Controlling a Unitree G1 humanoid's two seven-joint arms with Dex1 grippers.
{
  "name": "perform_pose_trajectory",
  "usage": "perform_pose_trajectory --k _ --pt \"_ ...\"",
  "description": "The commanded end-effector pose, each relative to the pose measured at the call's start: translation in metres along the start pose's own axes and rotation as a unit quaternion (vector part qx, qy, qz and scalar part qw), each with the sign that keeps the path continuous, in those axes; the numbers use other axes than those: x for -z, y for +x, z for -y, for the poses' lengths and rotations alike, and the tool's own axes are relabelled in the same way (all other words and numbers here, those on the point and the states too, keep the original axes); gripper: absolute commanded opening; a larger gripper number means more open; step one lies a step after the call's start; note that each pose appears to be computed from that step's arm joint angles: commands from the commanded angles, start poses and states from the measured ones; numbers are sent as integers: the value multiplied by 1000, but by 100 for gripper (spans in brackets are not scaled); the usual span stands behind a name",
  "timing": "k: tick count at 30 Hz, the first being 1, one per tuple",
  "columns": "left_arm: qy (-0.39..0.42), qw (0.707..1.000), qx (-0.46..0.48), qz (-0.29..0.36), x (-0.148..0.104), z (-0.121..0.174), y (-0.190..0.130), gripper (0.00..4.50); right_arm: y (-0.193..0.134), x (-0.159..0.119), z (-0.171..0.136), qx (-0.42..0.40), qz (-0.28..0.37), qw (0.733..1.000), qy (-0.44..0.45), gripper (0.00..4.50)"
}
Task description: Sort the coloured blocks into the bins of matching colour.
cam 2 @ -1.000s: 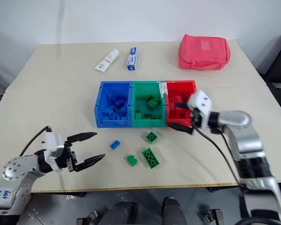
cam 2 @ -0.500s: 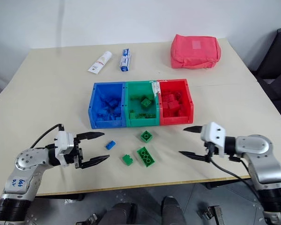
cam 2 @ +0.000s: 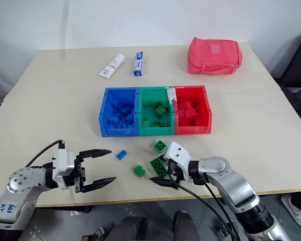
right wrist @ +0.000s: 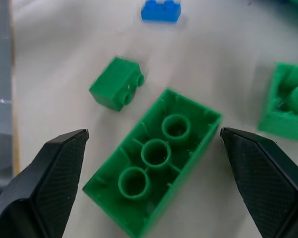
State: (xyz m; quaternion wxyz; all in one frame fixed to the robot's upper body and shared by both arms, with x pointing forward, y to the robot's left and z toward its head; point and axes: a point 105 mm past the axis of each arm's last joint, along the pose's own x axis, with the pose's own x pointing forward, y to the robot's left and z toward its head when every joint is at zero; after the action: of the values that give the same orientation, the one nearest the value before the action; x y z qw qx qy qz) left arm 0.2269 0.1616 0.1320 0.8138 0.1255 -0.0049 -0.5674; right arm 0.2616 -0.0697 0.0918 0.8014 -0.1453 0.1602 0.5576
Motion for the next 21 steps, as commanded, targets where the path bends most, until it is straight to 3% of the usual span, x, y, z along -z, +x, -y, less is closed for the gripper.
perform_pose_trajectory --k 1,7,9,13,18,21 --pt "7 1000 19 13 -15 7 2 450 0 1 -2 11 1 1000 -8 353" --pt "6 999 25 19 -14 8 6 450 -15 -3 6 14 7 999 -34 152" --pt "-1 999 29 23 -13 9 7 450 -19 -7 6 3 15 999 -38 149" --pt "-9 1000 5 29 -12 4 7 450 -27 -50 11 -15 99 995 -30 149" --pt "-16 991 -120 56 -12 -24 -5 450 -20 -111 75 112 156 980 -44 149" --pt "-13 989 -138 42 -7 -24 -11 450 -10 -119 90 127 154 979 -51 149"
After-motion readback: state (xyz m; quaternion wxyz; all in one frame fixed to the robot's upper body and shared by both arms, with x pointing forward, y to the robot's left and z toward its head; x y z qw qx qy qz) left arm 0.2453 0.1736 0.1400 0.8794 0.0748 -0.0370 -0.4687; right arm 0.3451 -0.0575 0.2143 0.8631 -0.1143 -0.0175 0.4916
